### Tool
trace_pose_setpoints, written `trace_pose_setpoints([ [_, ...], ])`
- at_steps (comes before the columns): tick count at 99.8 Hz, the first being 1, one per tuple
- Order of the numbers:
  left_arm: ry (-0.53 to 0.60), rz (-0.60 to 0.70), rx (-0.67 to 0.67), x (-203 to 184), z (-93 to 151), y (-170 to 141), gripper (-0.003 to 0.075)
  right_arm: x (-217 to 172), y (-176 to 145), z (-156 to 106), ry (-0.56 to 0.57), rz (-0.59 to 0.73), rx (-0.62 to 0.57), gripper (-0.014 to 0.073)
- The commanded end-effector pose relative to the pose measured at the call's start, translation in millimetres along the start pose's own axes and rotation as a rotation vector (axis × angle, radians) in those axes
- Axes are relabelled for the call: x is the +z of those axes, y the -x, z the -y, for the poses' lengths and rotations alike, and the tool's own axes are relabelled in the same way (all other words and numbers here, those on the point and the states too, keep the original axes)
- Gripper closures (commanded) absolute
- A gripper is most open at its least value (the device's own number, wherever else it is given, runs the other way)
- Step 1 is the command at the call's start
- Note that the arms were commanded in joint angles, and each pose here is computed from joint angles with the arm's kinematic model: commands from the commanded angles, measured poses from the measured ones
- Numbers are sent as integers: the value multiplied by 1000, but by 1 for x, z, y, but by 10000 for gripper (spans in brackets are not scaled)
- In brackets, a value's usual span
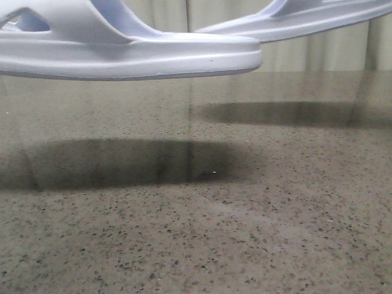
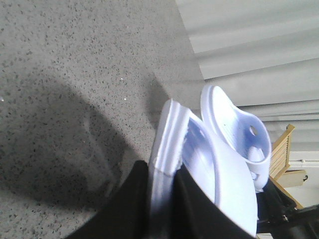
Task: Insert blue slippers together front up
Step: 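Lift the second slipper and bring it toward the left gripper's slipper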
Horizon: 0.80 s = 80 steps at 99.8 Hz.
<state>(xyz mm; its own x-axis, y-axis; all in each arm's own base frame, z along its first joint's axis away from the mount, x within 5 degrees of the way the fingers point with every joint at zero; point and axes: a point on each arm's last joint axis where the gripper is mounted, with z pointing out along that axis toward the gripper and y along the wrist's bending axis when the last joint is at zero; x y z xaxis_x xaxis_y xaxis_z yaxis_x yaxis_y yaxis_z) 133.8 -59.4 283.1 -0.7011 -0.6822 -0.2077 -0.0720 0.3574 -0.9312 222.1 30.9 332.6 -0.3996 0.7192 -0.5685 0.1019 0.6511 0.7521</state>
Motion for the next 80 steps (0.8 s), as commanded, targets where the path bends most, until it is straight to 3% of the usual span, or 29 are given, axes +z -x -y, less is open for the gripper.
trace_pose_setpoints([
  [1, -58, 34, -25, -2, 12, 5, 704, -17, 15, -22, 76, 57, -35, 702],
  [24, -53, 54, -43, -1, 11, 8, 704, -48, 15, -39, 160, 65, -81, 702],
  [39, -59, 47, -78, 4, 10, 11, 704, -64, 6, -43, 196, 0, -93, 702],
  [80, -163, -59, -102, 18, 14, 12, 704, -67, -5, -44, 213, -121, -102, 702],
])
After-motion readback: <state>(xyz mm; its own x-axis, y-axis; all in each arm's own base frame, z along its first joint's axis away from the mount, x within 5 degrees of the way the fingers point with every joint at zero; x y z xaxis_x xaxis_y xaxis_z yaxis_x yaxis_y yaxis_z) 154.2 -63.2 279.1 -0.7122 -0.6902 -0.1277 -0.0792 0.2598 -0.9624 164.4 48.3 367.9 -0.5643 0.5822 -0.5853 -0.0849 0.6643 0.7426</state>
